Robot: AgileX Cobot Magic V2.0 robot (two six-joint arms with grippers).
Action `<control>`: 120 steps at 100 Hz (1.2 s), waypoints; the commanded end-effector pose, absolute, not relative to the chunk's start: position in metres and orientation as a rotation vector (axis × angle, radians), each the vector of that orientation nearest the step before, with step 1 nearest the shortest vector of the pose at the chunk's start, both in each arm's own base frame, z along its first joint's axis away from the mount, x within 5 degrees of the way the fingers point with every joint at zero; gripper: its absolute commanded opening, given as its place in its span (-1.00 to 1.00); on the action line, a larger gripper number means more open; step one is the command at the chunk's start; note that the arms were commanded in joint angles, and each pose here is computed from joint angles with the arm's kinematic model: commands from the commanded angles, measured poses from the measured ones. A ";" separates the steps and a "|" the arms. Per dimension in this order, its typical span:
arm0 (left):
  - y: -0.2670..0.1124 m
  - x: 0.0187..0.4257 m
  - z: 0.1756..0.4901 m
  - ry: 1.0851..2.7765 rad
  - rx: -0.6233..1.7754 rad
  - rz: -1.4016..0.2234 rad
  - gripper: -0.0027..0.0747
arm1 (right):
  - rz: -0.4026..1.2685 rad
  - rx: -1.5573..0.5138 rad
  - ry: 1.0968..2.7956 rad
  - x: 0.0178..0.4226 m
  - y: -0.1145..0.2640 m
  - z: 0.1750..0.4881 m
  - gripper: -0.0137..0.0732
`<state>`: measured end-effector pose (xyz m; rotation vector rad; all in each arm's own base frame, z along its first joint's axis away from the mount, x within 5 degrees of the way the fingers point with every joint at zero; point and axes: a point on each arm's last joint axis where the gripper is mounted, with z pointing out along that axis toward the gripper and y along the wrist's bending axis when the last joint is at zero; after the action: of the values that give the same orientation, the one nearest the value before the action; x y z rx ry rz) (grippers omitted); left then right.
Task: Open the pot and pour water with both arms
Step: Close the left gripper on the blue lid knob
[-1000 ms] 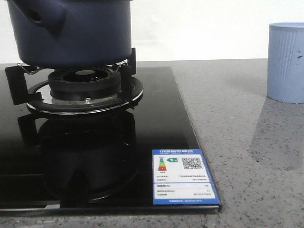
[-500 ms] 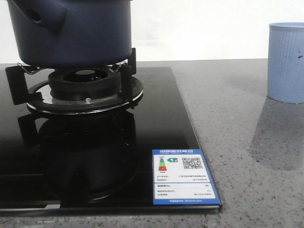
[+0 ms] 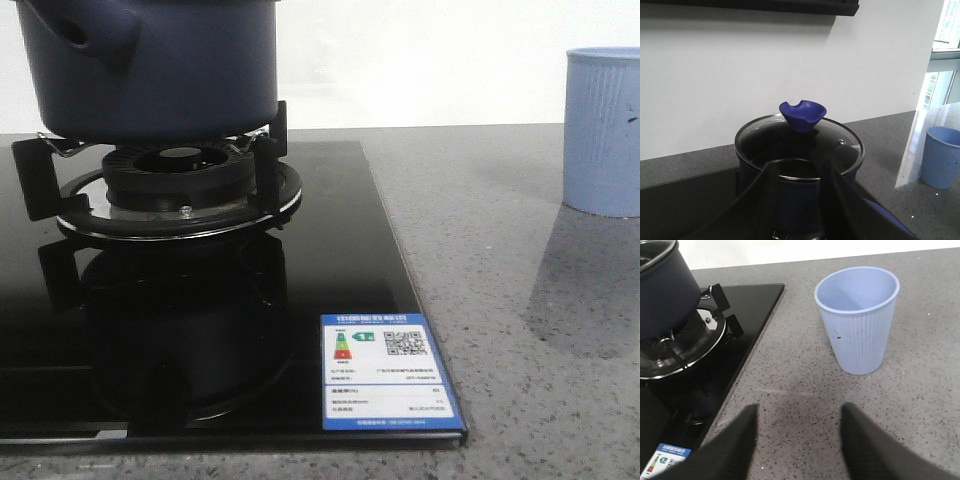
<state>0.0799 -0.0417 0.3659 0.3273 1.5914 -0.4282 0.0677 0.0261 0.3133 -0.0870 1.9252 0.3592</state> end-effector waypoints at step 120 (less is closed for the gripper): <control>-0.117 0.216 0.369 1.589 0.303 -0.421 0.43 | 0.382 -0.063 1.833 0.071 0.026 0.330 0.40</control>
<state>0.2088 -0.1136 0.3478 0.3308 1.6932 -0.4263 0.0674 0.0274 0.3139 -0.0805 1.9208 0.3870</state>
